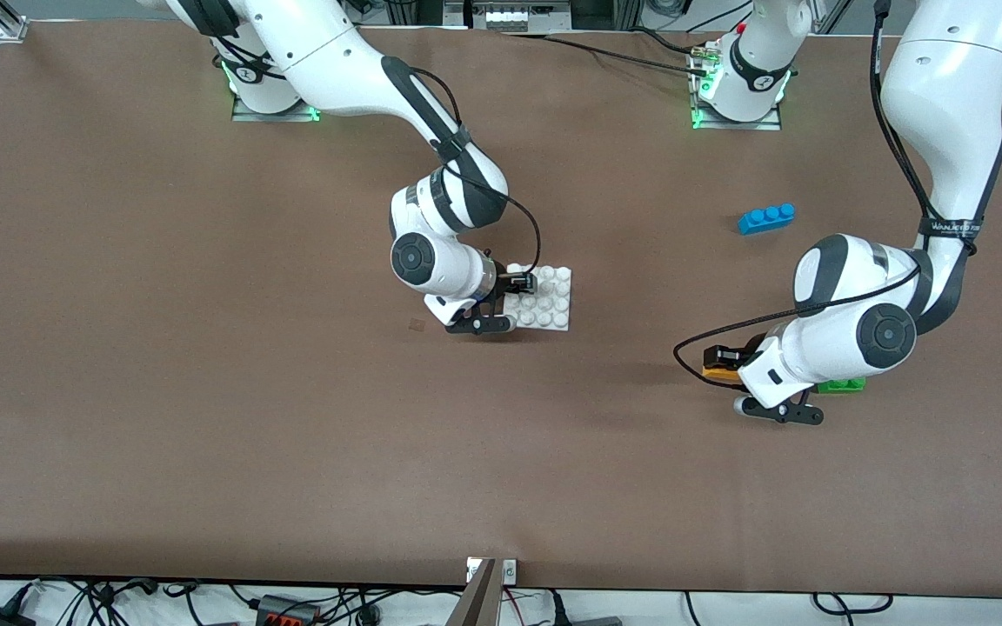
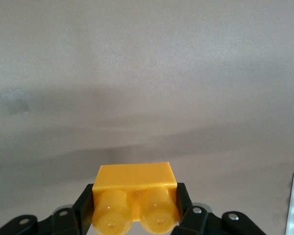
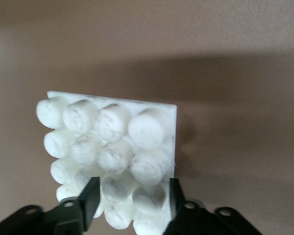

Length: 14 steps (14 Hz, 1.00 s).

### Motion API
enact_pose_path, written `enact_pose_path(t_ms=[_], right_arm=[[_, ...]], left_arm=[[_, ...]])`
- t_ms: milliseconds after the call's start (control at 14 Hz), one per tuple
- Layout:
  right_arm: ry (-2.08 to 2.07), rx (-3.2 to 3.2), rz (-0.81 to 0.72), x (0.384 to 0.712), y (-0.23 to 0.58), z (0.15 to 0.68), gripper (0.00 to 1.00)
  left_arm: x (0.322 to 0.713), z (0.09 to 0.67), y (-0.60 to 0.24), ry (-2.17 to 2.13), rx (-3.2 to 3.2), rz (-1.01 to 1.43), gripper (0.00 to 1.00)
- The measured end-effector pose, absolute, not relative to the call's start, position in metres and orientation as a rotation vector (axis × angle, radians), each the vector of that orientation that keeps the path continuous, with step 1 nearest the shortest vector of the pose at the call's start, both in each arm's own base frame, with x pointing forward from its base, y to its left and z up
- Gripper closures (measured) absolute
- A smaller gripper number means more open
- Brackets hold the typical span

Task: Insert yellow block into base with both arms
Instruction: 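Release the plate and retract the right gripper while the left gripper carries the block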

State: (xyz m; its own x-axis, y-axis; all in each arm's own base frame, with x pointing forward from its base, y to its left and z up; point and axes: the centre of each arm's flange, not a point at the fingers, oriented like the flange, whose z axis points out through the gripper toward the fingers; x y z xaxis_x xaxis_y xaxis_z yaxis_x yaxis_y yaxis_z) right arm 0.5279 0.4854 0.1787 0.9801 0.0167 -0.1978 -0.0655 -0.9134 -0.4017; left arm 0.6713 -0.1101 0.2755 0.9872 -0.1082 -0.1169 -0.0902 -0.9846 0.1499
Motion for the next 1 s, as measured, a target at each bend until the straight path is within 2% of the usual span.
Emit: enact_pose_path(t_ms=[214,429,571,786,1000], right_arm=[[0.018,-2.703,0.254,0.549,0.473,0.233,0.01],[-0.048,-2.83,0.281,0.584,0.395,0.336,0.0],[-0.063,-2.967,0.355,0.592,0.325,0.395,0.0],[-0.217,-3.037,0.454,0.604,0.207,0.448,0.0],[-0.241,-3.061,0.43,0.609,0.079,0.498,0.0]], left_arm=[[0.671,0.276,-0.111,-0.149,2.987,-0.194,0.32],[0.67,0.276,-0.113,-0.154,2.986,-0.195,0.32],[0.668,0.277,-0.126,-0.163,2.984,-0.2,0.32],[0.658,0.278,-0.172,-0.116,2.992,-0.218,0.32],[0.639,0.288,-0.244,-0.199,2.991,-0.206,0.32]])
